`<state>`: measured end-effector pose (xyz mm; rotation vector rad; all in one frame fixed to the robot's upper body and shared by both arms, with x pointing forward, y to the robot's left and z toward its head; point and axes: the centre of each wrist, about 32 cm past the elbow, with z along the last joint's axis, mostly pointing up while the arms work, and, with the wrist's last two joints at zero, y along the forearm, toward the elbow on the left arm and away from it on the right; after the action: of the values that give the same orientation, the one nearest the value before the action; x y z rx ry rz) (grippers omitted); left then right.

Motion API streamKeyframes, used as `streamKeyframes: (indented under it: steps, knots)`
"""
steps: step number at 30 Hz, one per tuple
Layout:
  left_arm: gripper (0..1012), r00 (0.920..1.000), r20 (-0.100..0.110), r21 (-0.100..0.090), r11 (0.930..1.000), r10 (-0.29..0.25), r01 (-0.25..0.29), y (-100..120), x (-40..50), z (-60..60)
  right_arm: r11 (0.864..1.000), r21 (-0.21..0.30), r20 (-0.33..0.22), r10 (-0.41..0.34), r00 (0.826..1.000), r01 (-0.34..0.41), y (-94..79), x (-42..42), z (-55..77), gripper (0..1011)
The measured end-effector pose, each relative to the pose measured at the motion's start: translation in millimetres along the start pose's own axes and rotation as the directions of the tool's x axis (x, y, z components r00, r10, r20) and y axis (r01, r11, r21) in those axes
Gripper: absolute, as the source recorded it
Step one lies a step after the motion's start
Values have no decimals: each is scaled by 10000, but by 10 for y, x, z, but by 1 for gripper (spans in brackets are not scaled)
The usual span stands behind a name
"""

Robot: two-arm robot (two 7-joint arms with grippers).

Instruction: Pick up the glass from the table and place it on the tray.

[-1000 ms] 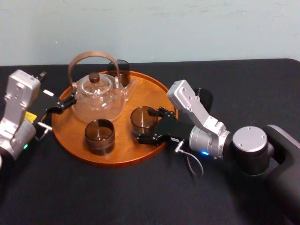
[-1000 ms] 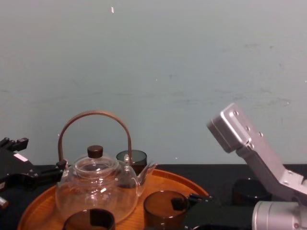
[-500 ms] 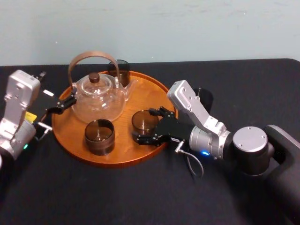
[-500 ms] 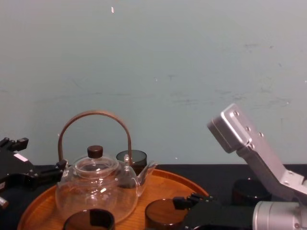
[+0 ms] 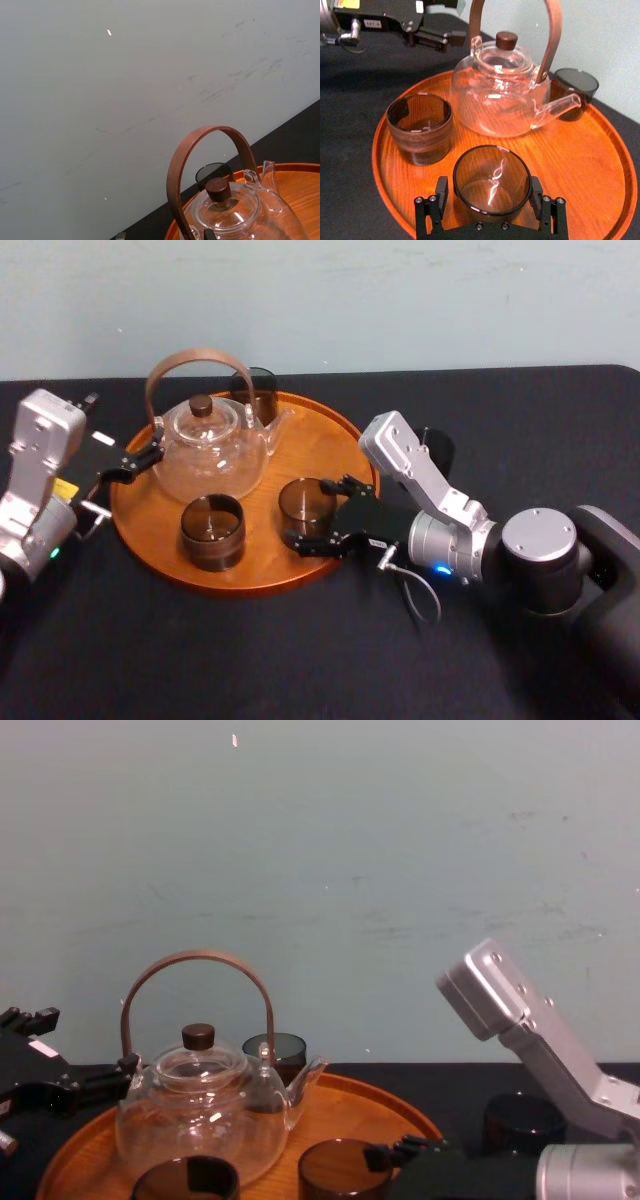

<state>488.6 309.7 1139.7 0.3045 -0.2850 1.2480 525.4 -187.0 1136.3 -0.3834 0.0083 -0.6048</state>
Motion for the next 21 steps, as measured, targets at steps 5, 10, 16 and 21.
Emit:
streamKeyframes:
  steps: [5, 10, 16, 21]
  knots:
    - [1010, 10000, 0, -1, 10000, 0, 0, 0, 0, 0, 9991, -421, -43, 53, 10000, -55, -77, -23, 42, 1002]
    - [1009, 10000, 0, -1, 10000, -1, 1, 0, 0, 0, 9968, -795, 31, -7, 10000, 10, -187, -55, 67, 1002]
    - [1009, 10000, 1, -1, 10000, -1, 1, 0, 0, 0, 9948, -987, 301, -214, 9993, 243, -368, -116, 124, 1002]
    - [1010, 10000, 0, -1, 10000, 0, 0, 0, 0, 0, 9952, -897, 438, -360, 9984, 398, -457, -146, 160, 1002]
